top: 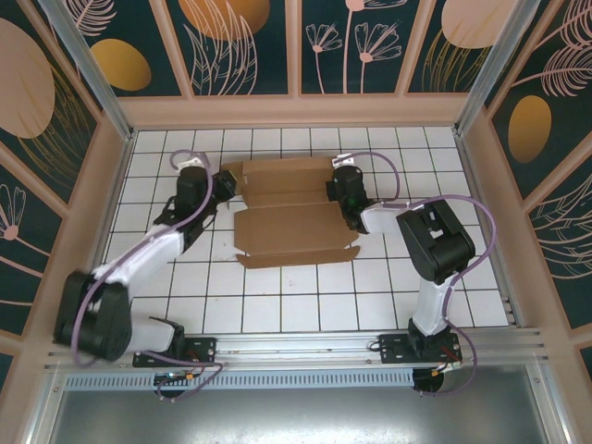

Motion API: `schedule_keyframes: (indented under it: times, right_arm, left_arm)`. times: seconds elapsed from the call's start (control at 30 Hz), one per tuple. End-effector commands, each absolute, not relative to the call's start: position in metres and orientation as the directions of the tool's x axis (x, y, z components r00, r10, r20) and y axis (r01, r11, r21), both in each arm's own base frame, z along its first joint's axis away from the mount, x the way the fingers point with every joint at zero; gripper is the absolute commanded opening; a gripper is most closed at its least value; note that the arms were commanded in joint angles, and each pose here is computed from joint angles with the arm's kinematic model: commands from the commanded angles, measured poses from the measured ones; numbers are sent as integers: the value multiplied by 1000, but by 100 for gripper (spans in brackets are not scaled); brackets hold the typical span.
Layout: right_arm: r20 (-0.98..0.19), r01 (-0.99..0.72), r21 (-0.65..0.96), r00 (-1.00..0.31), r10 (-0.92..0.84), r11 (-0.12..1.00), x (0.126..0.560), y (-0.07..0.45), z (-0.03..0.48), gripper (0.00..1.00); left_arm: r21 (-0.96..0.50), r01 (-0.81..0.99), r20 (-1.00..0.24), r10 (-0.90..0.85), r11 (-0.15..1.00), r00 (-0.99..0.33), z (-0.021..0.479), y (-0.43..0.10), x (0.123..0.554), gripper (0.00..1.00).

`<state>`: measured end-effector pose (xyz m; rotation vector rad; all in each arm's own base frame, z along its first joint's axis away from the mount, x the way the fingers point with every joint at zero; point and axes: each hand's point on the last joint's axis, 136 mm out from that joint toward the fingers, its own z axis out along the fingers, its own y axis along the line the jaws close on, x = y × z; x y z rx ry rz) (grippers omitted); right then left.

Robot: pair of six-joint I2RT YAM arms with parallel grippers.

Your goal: Fold the paper box

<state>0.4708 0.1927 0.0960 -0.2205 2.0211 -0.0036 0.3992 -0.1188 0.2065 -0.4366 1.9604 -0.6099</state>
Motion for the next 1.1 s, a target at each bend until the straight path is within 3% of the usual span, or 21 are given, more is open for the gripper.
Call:
schedule_keyframes:
  times: [0.0,0.23,0.4,0.53,0.77,1.07]
  right_arm:
    - [-800,-205,-148,-550,-239,967,454,186,53,0]
    - [-794,-247,-129,-555,-249,960,452,194,51,0]
    - [-787,-266,-116,-564,-252,957,451,198,50,0]
    - [-784,-275,-107,-568,-251,955,452,201,50,0]
    - [-779,-284,-98,-574,-251,954,453,204,48,0]
    - [-769,-287,-88,-589,-248,954,451,205,41,0]
  left_arm:
    - [-437,-190,-814,-477,879,-332,212,-67,385,28]
    - [-494,-217,-744,-539,842,-395,189,-22,423,32]
    - [-527,-122,-654,-493,841,-574,145,-47,459,35]
    - [-586,-49,-577,-460,808,-675,121,-75,452,37]
    - [-500,51,-615,-313,865,-724,121,-110,427,39]
    - [-488,97,-617,-264,868,-742,124,-126,418,40]
